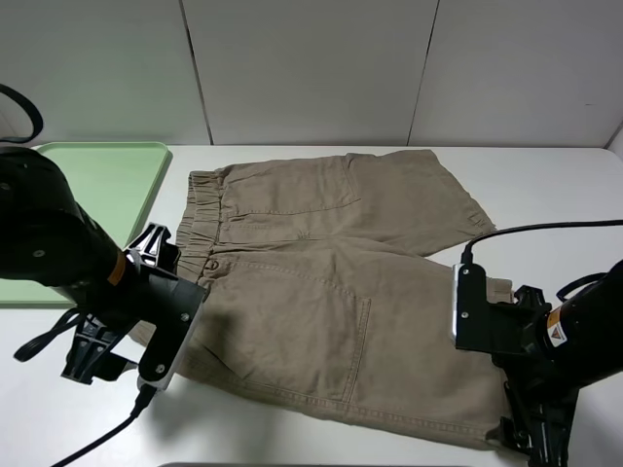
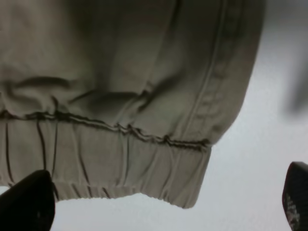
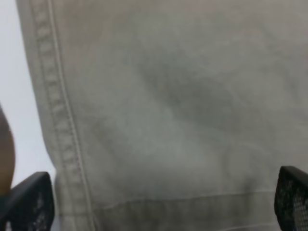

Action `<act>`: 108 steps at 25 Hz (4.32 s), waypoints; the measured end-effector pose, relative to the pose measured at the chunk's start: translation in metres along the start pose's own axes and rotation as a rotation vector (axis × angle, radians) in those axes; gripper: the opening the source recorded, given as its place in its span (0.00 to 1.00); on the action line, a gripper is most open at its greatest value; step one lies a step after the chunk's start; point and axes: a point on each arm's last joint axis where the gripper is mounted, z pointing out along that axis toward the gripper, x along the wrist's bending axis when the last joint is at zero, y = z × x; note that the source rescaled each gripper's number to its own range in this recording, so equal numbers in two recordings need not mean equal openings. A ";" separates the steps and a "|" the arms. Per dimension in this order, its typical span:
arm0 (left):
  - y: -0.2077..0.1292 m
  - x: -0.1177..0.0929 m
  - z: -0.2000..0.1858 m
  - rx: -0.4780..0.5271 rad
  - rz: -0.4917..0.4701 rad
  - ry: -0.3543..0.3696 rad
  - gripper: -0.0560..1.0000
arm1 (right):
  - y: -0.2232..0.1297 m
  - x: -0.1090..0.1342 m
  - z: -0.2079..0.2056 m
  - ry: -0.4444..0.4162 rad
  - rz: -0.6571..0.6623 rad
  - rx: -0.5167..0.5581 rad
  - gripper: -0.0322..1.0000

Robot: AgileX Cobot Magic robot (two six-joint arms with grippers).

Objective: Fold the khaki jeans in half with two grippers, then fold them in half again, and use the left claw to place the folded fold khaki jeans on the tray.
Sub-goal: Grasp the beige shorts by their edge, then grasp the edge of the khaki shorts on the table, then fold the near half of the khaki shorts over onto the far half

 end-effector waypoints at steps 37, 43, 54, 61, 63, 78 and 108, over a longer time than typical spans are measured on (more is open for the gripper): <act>0.002 -0.002 0.039 -0.003 -0.055 -0.077 0.92 | 0.003 -0.002 0.011 0.004 0.014 -0.004 0.15; 0.001 -0.003 0.040 0.006 -0.052 -0.085 0.86 | 0.003 -0.002 0.011 0.004 0.014 -0.004 0.13; -0.001 -0.005 0.039 0.028 -0.049 -0.108 0.24 | 0.003 -0.002 0.011 0.004 0.014 -0.004 0.13; -0.002 -0.004 0.038 0.036 -0.054 -0.112 0.06 | 0.005 -0.004 0.010 -0.007 0.010 -0.014 0.13; -0.002 -0.003 0.035 0.037 -0.069 -0.105 0.06 | 0.010 -0.009 0.008 -0.021 0.013 -0.031 0.13; -0.009 0.005 -0.033 -0.099 -0.289 0.102 0.06 | 0.045 -0.041 -0.048 -0.192 0.056 -0.208 0.03; -0.110 0.065 -0.049 -0.503 -1.169 0.622 0.05 | 0.051 -0.171 -0.066 -0.573 0.608 -0.723 0.03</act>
